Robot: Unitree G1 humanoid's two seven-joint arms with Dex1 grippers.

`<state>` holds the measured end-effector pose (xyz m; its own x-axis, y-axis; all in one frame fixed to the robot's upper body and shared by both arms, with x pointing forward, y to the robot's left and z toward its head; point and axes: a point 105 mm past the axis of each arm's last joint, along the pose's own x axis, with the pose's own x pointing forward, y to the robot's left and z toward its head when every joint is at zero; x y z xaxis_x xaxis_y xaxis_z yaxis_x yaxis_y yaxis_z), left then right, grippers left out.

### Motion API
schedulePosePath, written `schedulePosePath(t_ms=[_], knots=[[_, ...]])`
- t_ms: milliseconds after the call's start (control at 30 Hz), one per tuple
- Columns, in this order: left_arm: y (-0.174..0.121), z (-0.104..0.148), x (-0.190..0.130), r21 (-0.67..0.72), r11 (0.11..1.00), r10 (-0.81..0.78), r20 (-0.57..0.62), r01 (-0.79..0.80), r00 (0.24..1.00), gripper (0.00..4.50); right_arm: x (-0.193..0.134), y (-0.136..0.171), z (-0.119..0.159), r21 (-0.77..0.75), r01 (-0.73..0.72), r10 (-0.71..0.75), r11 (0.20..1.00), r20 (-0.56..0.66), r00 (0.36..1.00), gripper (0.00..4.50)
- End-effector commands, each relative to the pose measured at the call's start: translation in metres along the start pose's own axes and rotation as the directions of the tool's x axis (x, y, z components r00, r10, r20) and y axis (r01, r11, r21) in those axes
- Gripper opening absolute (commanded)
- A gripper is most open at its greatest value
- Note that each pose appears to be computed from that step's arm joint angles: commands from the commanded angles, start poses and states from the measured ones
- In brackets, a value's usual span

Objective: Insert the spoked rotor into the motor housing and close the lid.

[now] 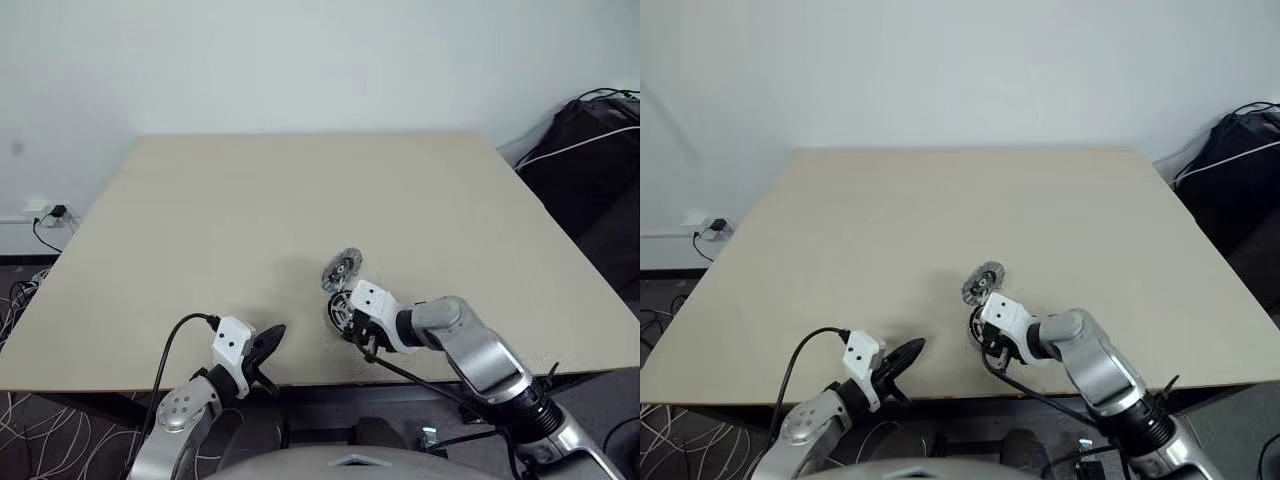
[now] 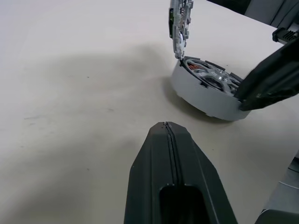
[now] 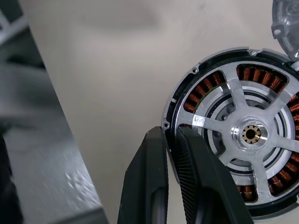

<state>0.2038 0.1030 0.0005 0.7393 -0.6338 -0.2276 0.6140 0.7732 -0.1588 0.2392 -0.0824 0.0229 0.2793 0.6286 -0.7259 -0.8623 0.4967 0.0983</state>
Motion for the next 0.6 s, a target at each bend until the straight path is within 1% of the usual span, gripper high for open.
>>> schedulePosePath(t_ms=[33, 100, 400, 533, 600], knots=[[-0.002, 0.01, 0.004, 0.015, 1.0, -0.022, 0.041, 0.022, 0.999, 0.0, -0.003, -0.005, 0.021, 0.06, 0.086, -0.09, 0.994, 0.056, 0.994, 0.07], [-0.002, 0.01, 0.004, 0.018, 1.0, -0.025, 0.04, 0.024, 0.999, 0.0, 0.002, -0.004, 0.026, 0.109, 0.095, -0.101, 0.99, 0.059, 0.993, 0.07], [-0.002, 0.01, 0.003, 0.017, 1.0, -0.02, 0.039, 0.019, 0.999, 0.0, 0.021, -0.004, 0.043, 0.212, 0.134, -0.149, 0.968, 0.057, 0.987, 0.07], [-0.002, 0.009, 0.001, 0.014, 1.0, -0.013, 0.039, 0.012, 0.999, 0.0, 0.032, 0.002, 0.052, 0.275, 0.109, -0.133, 0.955, 0.07, 0.989, 0.07], [-0.002, 0.009, 0.001, 0.014, 1.0, -0.012, 0.039, 0.012, 0.999, 0.0, 0.036, 0.005, 0.06, 0.297, 0.09, -0.126, 0.951, 0.102, 0.987, 0.8]])
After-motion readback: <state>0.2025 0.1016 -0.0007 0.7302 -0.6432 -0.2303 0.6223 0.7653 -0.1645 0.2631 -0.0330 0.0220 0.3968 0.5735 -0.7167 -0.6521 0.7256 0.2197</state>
